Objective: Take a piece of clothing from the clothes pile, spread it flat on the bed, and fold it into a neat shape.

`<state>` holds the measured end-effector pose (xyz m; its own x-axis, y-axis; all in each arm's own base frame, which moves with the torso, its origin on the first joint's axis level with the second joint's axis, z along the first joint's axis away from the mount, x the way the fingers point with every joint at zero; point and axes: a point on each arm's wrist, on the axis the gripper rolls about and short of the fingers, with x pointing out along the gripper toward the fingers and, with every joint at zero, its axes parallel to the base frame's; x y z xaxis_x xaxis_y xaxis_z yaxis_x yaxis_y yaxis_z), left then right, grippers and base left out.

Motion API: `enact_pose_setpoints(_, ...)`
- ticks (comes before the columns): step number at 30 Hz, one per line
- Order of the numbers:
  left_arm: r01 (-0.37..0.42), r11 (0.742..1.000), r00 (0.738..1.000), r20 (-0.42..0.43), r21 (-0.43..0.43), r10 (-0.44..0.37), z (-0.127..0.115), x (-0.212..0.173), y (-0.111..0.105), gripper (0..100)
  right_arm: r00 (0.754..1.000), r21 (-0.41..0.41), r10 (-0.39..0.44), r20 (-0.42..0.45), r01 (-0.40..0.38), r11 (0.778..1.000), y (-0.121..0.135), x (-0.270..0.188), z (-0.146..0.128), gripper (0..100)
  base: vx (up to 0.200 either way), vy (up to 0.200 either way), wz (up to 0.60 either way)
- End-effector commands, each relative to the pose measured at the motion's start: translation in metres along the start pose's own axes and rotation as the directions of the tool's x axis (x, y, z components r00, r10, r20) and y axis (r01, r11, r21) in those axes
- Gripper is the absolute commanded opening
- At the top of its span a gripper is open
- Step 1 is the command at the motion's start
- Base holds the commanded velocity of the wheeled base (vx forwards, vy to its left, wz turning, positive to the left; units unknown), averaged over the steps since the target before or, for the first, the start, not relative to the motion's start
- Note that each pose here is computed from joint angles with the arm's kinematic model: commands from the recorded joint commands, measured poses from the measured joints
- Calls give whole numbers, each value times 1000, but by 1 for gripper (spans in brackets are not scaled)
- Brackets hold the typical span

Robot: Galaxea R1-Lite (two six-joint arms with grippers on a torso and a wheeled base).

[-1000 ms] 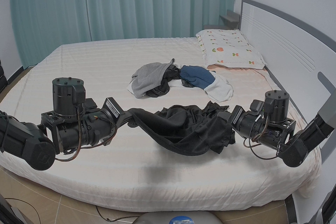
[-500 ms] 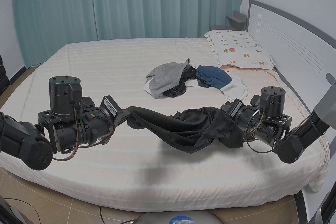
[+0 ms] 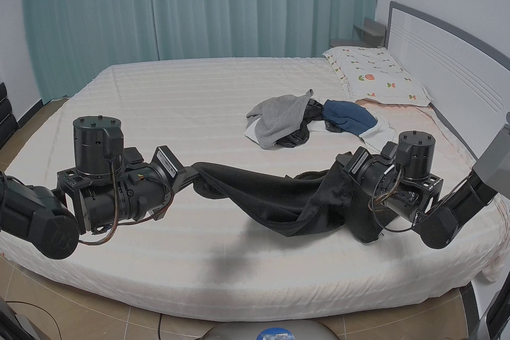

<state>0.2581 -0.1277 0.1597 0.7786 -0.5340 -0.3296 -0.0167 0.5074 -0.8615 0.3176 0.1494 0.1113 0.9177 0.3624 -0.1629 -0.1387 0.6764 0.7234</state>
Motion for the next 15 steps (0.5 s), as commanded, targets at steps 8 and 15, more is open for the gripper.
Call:
enact_pose_setpoints(8, -1, 1000, 1000, -3, -1, 1, -1, 0, 1, 0, 1000, 5, 10, 29, -10, 1000, -3, 0, 6, 0, 0, 200, 0)
enact_pose_setpoints(15, -2, 1000, 1000, 1, -2, 2, 0, -1, 1, 0, 999, 4, 24, 32, -25, 1000, 2, -3, 7, 0, 0, 200, 0)
